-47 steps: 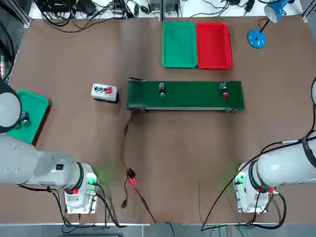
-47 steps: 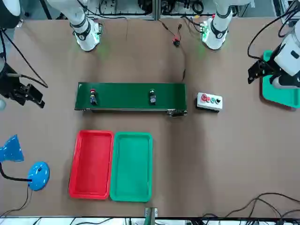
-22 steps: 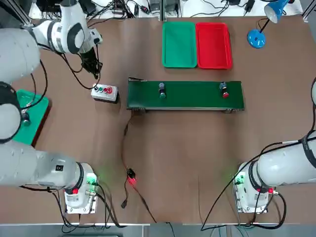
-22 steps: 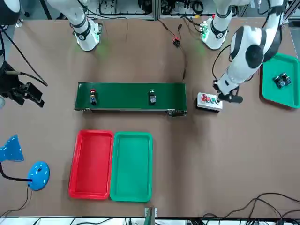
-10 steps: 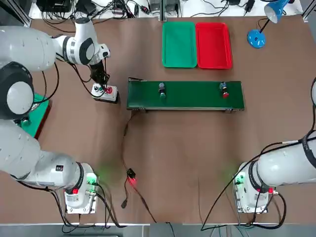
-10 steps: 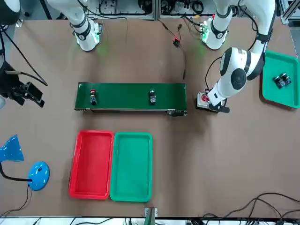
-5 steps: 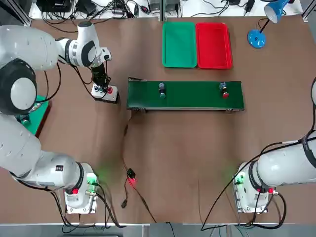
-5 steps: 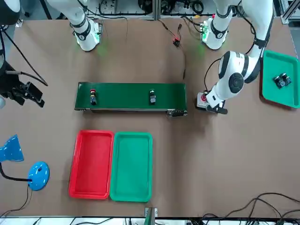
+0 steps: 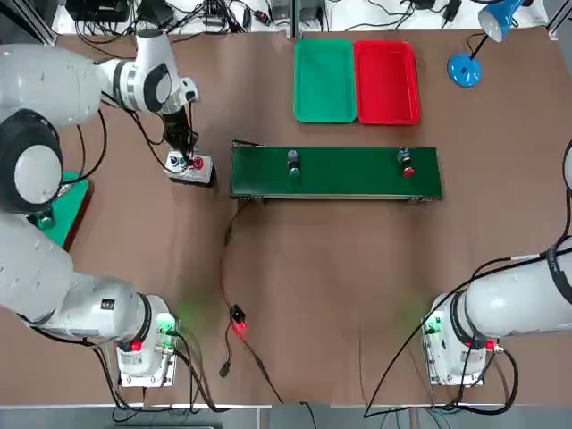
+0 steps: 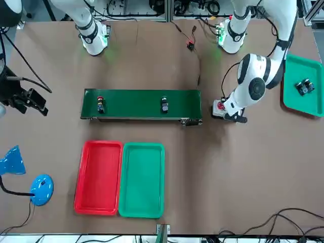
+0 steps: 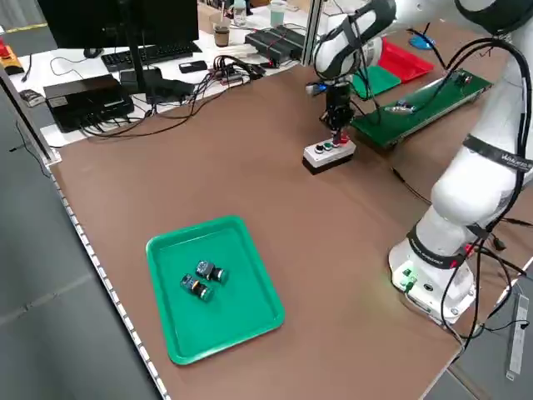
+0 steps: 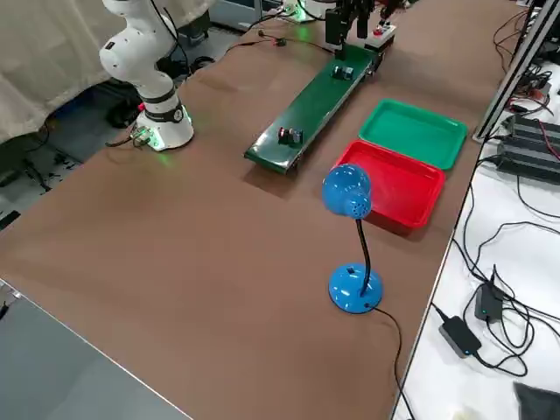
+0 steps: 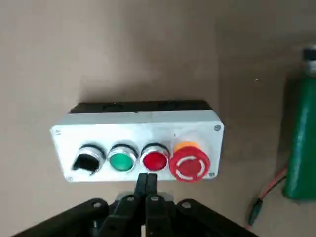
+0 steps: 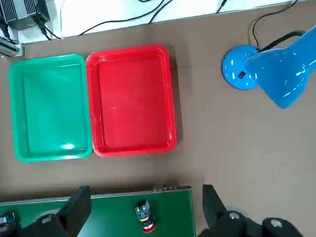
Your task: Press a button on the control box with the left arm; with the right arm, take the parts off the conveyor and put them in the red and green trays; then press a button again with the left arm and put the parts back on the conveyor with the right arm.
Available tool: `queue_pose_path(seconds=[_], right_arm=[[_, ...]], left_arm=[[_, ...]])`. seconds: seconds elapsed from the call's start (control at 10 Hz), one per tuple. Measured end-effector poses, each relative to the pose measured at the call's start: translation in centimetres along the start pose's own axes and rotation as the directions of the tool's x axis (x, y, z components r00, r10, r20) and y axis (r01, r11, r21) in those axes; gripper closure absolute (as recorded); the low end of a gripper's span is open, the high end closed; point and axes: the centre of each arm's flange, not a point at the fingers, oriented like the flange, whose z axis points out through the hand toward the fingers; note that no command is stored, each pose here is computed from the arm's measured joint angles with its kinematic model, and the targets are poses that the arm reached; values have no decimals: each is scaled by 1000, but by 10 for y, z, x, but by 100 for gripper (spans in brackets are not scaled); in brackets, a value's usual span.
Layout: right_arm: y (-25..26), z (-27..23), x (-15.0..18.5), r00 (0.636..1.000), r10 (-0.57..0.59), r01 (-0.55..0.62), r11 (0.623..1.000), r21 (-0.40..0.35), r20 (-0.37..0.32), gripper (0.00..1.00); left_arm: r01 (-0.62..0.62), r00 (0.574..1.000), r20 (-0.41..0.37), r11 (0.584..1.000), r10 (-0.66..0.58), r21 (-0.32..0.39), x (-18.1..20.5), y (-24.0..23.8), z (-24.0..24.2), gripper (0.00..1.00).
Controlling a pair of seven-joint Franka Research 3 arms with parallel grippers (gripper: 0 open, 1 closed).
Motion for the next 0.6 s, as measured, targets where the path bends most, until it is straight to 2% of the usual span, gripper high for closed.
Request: queue_pose_path(seconds=[0.2, 0.4, 0.5, 0.6], right_arm=[[0, 0, 0, 1000, 0, 0, 1000, 0, 1, 0], [-1, 3, -2, 1000, -4, 4, 1000, -3, 22, 0], [-7, 6, -5, 999, -22, 23, 1000, -4, 42, 0], [-22, 16, -9, 996, -53, 54, 999, -3, 65, 0]], left_arm=[[17, 998, -59, 1000, -17, 0, 4, -7, -97, 97], [64, 977, -202, 998, -67, -21, 10, -36, -202, 90], [83, 962, -258, 996, -88, -30, 9, -50, -239, 75], [93, 955, -281, 995, -99, -34, 5, -57, -265, 59]])
